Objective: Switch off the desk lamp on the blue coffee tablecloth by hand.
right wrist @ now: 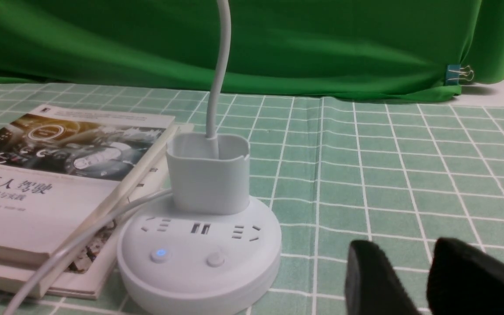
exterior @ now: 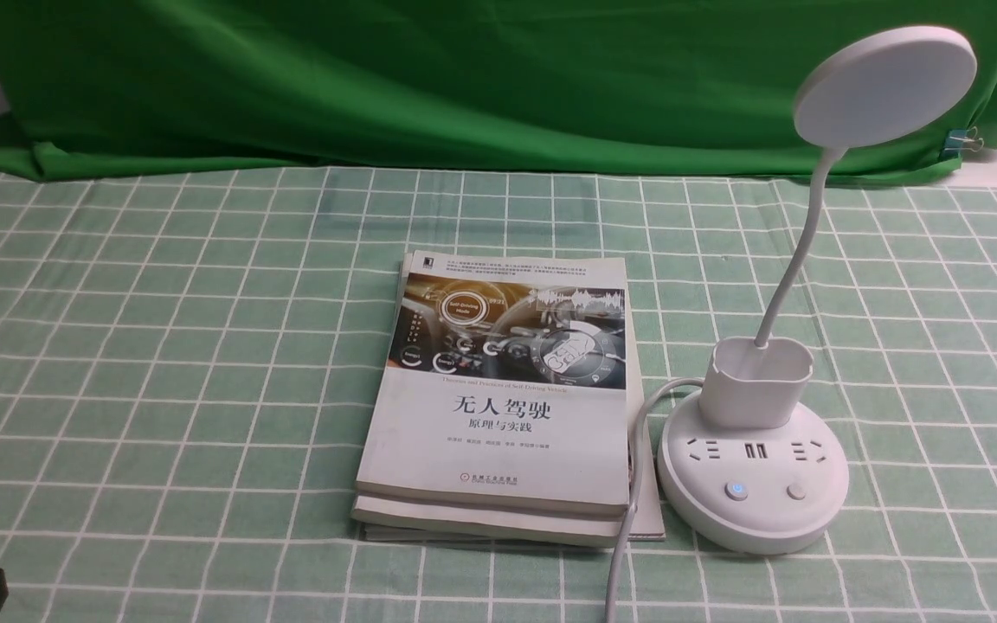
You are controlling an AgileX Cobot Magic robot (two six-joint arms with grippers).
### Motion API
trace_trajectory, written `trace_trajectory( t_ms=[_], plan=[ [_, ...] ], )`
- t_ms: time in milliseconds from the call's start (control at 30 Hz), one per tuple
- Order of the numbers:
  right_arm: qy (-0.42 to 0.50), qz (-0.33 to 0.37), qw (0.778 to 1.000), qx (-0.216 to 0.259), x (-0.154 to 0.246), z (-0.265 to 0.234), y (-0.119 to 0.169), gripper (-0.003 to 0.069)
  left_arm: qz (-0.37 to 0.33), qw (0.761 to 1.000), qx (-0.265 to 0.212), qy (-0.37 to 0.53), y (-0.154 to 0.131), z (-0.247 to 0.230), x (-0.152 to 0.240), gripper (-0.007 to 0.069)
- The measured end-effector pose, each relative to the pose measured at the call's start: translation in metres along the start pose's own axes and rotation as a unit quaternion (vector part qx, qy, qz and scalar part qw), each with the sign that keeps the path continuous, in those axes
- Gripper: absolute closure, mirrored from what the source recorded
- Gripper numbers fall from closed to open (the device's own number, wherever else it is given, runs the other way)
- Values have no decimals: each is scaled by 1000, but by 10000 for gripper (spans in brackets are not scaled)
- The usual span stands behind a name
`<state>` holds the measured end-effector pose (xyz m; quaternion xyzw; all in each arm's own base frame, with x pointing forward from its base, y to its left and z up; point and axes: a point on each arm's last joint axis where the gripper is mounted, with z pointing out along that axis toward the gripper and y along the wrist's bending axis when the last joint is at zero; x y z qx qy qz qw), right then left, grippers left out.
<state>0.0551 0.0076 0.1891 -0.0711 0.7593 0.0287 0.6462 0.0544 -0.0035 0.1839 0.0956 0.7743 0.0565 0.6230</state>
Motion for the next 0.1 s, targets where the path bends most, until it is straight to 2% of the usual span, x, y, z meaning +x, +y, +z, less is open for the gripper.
trace_trajectory(
  t_ms=[100],
  plan=[
    [0,0,1000,0,0,0,0,434,0,1000,0,0,0,0,0,625]
  ],
)
